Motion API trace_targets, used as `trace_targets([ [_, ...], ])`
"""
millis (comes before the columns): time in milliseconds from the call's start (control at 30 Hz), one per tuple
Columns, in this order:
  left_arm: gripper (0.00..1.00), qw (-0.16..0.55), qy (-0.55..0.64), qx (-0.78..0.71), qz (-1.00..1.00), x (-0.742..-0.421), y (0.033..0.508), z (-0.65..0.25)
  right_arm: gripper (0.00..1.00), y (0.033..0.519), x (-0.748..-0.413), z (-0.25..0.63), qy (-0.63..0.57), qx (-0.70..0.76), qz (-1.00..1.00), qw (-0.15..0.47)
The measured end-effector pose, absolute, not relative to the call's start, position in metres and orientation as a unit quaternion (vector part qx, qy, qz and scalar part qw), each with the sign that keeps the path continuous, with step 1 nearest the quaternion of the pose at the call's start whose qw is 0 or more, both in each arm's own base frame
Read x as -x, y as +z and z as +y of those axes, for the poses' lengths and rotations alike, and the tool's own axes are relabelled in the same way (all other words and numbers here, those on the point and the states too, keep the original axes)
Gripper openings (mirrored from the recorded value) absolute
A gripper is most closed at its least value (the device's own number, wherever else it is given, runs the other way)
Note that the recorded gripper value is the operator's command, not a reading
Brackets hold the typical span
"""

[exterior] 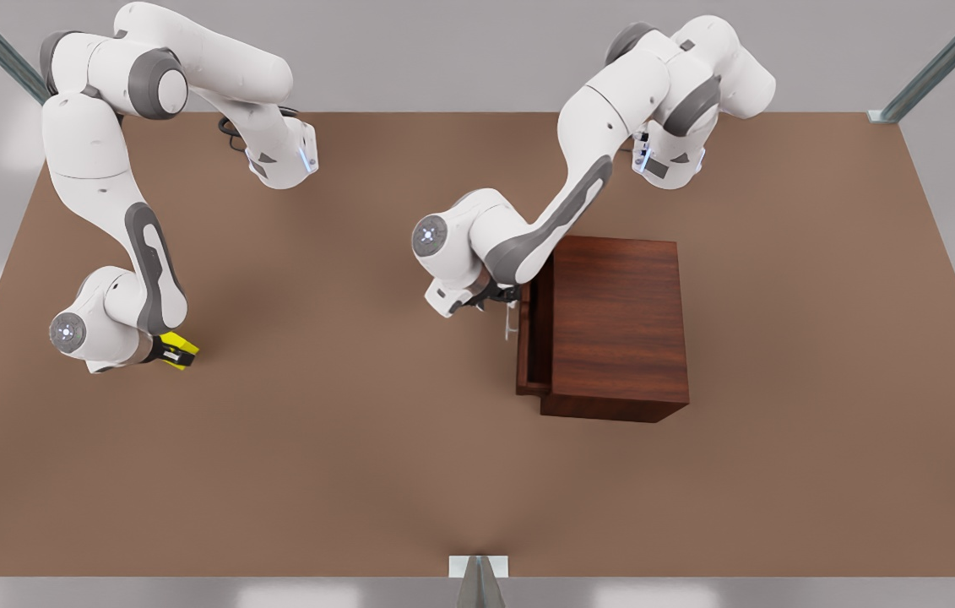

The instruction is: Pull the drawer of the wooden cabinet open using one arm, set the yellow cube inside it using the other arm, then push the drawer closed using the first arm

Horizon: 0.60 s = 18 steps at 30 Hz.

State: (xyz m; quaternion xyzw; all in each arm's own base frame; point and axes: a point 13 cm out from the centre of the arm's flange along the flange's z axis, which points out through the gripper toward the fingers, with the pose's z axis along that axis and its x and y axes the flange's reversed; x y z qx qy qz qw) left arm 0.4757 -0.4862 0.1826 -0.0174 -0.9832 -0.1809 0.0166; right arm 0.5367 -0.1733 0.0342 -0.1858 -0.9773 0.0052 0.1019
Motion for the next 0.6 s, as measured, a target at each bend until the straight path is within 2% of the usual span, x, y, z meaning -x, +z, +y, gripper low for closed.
trace_targets([
  [133, 0.79, 0.013, -0.176, 0.015, -0.984, -0.478, 0.181, -0.494, 0.59, 0.037, -0.539, -0.173, 0.002, 0.184, -0.978, 0.1],
  [267, 0.79, 0.013, -0.177, 0.014, -0.984, -0.475, 0.177, -0.497, 0.51, 0.047, -0.548, -0.17, -0.002, 0.177, -0.98, 0.092],
  [300, 0.79, 0.013, -0.177, 0.014, -0.984, -0.474, 0.178, -0.498, 0.44, 0.049, -0.552, -0.168, -0.003, 0.174, -0.981, 0.091],
  [600, 0.79, 0.004, -0.172, 0.01, -0.985, -0.471, 0.181, -0.51, 0.44, 0.092, -0.604, -0.126, -0.025, 0.126, -0.989, 0.073],
])
